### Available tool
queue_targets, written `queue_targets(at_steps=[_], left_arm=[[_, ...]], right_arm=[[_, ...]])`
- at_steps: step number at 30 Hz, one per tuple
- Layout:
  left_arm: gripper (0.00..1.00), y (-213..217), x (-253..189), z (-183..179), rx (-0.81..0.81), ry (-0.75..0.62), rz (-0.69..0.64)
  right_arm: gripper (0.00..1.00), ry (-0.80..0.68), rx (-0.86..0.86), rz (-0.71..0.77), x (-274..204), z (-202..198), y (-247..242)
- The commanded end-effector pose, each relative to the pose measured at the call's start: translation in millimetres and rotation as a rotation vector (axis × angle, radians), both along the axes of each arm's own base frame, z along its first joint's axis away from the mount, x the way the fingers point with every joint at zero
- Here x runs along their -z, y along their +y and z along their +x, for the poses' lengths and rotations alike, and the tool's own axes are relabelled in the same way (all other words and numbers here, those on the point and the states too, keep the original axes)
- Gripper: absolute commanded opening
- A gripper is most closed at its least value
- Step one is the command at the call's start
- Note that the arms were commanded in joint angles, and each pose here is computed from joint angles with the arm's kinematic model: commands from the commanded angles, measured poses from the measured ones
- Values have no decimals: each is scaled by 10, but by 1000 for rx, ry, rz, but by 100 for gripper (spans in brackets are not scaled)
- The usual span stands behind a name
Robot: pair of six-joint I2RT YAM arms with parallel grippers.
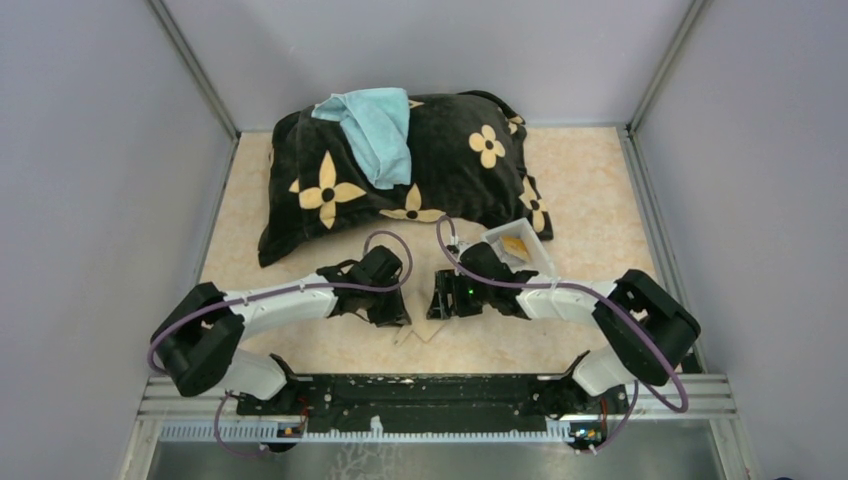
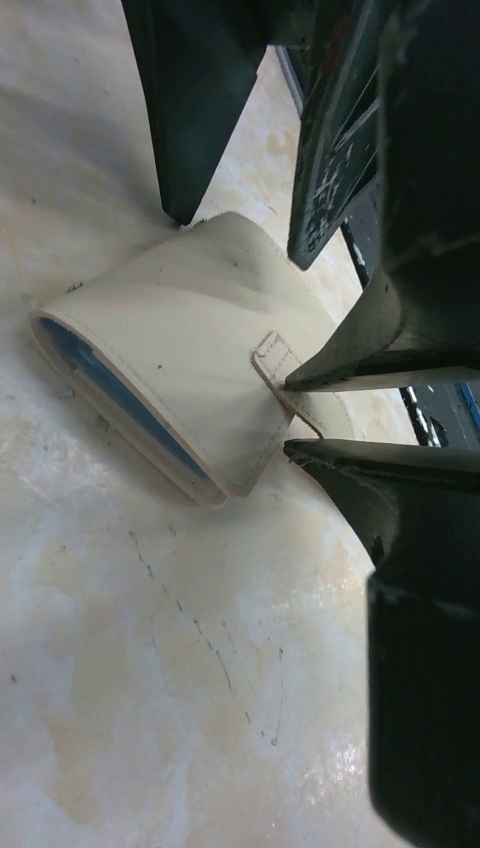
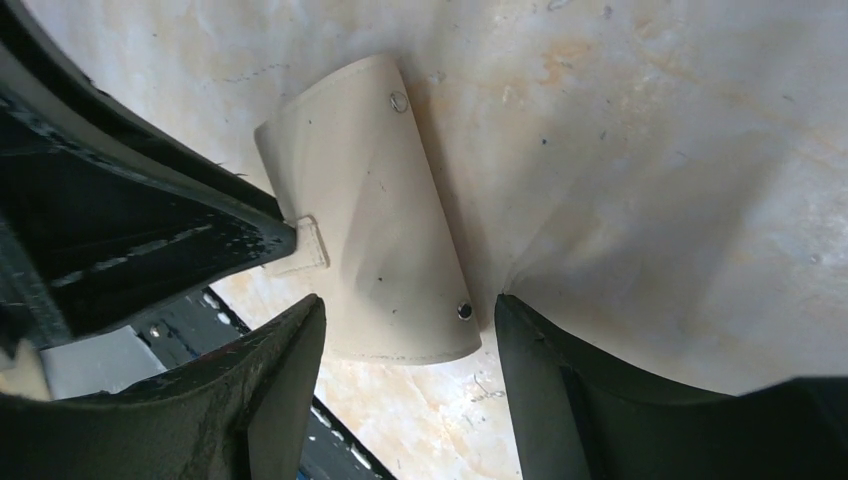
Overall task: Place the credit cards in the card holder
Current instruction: Close the card holder at the center of the board, then turn over the card holder at the center of the board.
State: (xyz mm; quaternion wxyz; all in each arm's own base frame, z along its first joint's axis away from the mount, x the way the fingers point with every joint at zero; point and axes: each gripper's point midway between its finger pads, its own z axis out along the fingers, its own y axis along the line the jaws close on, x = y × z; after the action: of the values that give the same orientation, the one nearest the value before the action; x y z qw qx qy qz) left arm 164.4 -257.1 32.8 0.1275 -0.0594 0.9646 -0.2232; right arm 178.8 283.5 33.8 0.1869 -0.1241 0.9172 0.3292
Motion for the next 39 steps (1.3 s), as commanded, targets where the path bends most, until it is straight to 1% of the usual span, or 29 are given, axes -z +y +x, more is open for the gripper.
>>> queue_targets(at_steps=[1,9,16,19,23,28,33,35,39], left_arm=[[30,132,200,-139,-6,63,80],[30,276,379,-231,-5,105,172],[30,308,440,-255,-9,119,193],[30,307,450,-245,-14,118,194],[30,302,466,-236,-15,118,199],[30,278,470,-206,-17,112,199],[30,214,441,-126,-16,95,195],[30,186,401,-75,-17,79,194],[33,107,201,99,-34,18,186]], right_arm=[[64,15,0,34,83,-11,21],[64,60,0,46,259,-107,-41],[62,111,-42,98,308,-238,8],[59,130,-55,121,327,-281,34],[52,143,-68,152,339,-322,67],[39,173,-93,194,355,-383,120],[15,165,-104,194,325,-361,144],[7,142,-109,174,278,-315,142],[0,40,-93,103,65,-98,119]])
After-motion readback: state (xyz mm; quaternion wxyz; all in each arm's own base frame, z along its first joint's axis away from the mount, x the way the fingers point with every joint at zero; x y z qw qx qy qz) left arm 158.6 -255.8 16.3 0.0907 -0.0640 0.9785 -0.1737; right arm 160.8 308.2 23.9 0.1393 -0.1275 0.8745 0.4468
